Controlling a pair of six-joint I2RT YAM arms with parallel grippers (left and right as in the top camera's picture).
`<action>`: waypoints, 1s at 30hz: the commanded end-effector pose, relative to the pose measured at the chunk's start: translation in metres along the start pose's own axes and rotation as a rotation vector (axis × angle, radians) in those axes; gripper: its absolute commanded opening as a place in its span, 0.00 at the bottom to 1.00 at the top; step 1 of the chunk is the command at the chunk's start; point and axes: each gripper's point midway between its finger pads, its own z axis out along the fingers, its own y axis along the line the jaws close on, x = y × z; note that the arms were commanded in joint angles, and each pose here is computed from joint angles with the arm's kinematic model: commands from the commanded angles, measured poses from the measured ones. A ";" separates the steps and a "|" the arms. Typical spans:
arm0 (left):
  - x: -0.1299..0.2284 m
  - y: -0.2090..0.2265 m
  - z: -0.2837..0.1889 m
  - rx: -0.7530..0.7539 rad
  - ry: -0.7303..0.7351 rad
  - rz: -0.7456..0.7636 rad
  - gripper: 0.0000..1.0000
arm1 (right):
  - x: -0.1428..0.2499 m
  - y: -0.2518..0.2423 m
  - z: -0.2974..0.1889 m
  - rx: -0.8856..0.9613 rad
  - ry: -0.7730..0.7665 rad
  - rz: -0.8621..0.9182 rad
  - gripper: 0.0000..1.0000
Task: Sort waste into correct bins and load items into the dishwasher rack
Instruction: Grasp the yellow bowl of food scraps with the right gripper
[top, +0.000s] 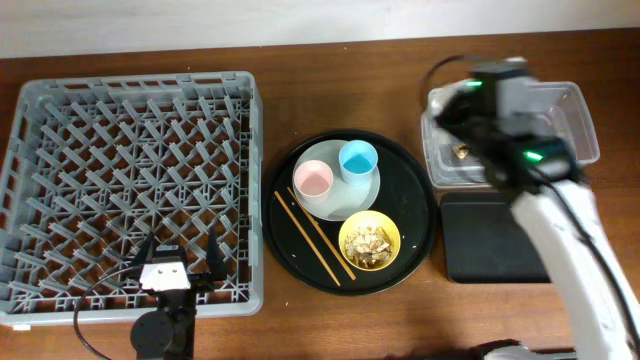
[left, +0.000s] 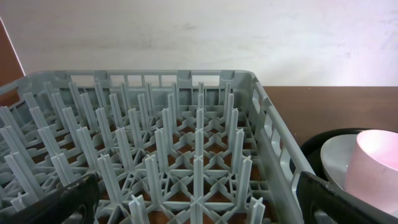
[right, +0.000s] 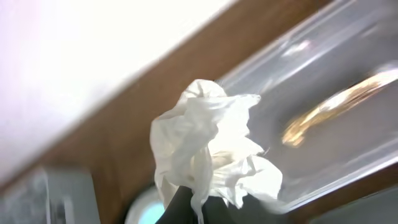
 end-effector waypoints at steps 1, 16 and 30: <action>0.002 0.000 0.000 0.003 0.001 -0.011 0.99 | -0.016 -0.076 0.030 0.229 -0.013 0.044 0.12; 0.002 0.000 0.000 0.003 0.002 -0.011 0.99 | 0.020 -0.020 -0.037 -0.332 0.352 -0.206 0.99; 0.002 0.000 0.000 0.003 0.002 -0.011 0.99 | 0.313 0.041 -0.080 -0.463 0.770 -0.943 0.80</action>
